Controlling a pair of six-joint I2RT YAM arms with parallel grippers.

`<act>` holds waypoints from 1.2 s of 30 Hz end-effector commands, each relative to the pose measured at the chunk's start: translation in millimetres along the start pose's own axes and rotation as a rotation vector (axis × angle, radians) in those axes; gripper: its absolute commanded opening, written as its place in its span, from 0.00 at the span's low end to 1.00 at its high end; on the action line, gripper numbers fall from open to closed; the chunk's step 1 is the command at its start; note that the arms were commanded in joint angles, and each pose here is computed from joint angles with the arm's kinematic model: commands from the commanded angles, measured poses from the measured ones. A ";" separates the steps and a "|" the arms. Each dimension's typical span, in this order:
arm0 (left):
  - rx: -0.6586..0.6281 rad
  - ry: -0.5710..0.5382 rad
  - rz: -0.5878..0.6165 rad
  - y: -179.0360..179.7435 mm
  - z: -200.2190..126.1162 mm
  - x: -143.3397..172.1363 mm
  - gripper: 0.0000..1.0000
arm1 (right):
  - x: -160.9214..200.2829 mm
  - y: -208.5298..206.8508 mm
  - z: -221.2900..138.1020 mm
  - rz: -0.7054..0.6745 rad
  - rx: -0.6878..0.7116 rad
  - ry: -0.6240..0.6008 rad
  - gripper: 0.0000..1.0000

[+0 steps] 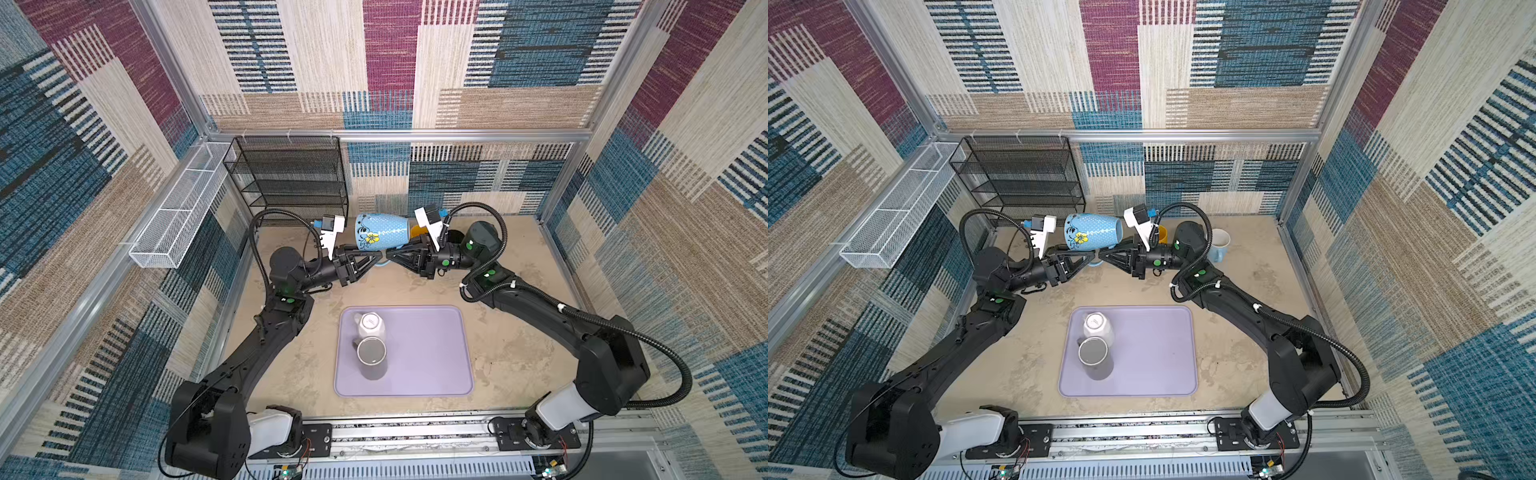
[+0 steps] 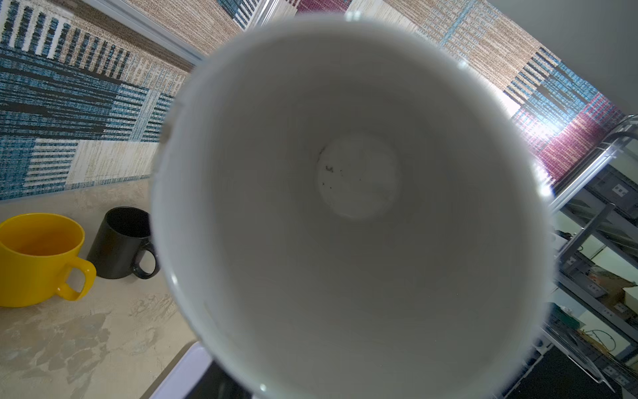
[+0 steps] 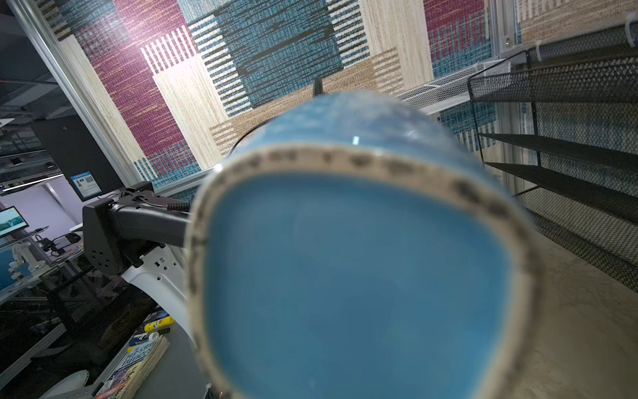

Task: Turn the mug right side up
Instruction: Place the mug at the top-center of the table.

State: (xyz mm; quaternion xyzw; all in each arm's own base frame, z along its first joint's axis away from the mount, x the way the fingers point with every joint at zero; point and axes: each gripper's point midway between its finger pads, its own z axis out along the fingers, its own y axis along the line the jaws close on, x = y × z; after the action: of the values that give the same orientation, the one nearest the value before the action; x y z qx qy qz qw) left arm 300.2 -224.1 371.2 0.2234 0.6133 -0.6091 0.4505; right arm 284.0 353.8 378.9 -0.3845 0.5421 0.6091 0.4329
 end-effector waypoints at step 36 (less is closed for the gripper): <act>0.055 -0.073 0.060 -19.2 -2.2 -19.1 0.00 | 12.3 12.4 2.7 -0.002 -0.054 0.023 0.00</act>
State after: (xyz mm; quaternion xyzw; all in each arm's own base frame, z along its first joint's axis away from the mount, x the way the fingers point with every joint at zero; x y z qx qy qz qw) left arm 290.5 -225.1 375.3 0.2379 0.6018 -0.6230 0.4394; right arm 273.5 355.0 377.3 -0.3900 0.5296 0.6174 0.4315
